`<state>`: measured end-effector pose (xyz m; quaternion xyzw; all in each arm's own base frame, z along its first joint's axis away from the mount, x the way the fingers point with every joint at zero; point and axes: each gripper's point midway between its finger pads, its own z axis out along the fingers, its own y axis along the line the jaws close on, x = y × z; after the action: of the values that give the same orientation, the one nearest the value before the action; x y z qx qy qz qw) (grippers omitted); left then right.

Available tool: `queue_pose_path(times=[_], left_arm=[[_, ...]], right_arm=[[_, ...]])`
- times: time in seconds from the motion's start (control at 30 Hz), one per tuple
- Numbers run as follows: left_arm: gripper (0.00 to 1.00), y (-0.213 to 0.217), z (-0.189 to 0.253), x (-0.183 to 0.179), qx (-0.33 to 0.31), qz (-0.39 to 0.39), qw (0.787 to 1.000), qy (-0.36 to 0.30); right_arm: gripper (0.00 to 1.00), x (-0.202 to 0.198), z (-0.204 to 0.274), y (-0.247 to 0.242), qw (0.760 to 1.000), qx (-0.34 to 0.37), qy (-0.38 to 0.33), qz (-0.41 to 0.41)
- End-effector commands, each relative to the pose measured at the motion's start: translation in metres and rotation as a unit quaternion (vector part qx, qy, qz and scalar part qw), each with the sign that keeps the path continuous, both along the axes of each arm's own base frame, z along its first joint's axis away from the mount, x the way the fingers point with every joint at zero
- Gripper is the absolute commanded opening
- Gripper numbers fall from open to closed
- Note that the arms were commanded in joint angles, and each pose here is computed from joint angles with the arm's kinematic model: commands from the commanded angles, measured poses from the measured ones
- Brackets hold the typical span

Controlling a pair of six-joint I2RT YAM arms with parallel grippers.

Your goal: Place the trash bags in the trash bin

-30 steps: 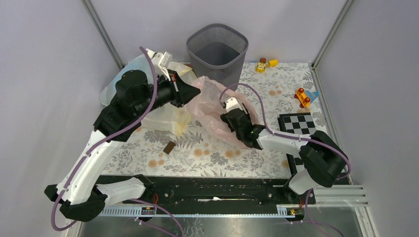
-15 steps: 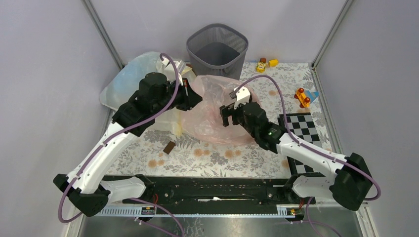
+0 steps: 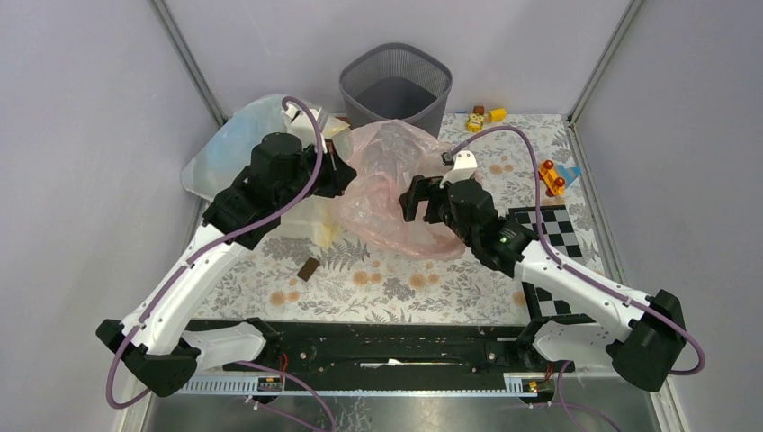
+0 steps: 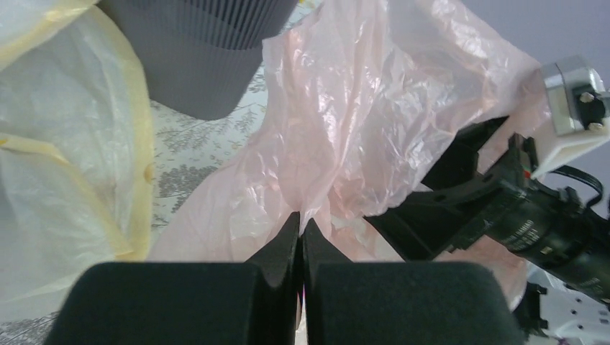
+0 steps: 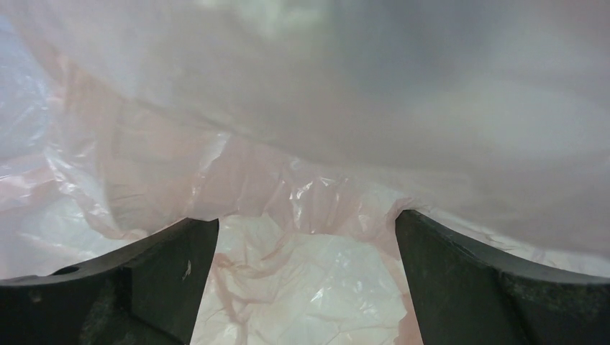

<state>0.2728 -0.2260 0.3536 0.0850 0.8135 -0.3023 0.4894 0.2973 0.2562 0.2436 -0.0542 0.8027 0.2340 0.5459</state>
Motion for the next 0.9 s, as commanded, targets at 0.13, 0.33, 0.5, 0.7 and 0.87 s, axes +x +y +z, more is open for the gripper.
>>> queue_pose_path(times=[0.13, 0.33, 0.5, 0.7, 0.87], left_arm=[[0.00, 0.030, -0.045, 0.013, 0.048, 0.072, 0.996, 0.012], [0.00, 0.033, -0.085, 0.027, 0.053, 0.082, 0.994, 0.048], [0.00, 0.031, -0.101, 0.040, 0.052, 0.087, 0.993, 0.065], [0.00, 0.017, -0.080, 0.049, 0.010, 0.067, 0.997, 0.047], [0.00, -0.012, -0.063, 0.047, -0.040, 0.007, 0.998, 0.048]], right_arm=[[1.00, -0.035, 0.046, 0.031, 0.989, 0.105, 0.039, 0.098], [1.00, -0.041, 0.072, 0.021, 0.986, 0.145, 0.016, 0.087], [1.00, -0.056, 0.093, 0.036, 0.973, 0.184, 0.014, 0.141], [1.00, -0.075, 0.113, 0.069, 0.942, 0.241, 0.044, 0.229], [1.00, -0.069, 0.122, 0.088, 0.927, 0.277, 0.040, 0.251]])
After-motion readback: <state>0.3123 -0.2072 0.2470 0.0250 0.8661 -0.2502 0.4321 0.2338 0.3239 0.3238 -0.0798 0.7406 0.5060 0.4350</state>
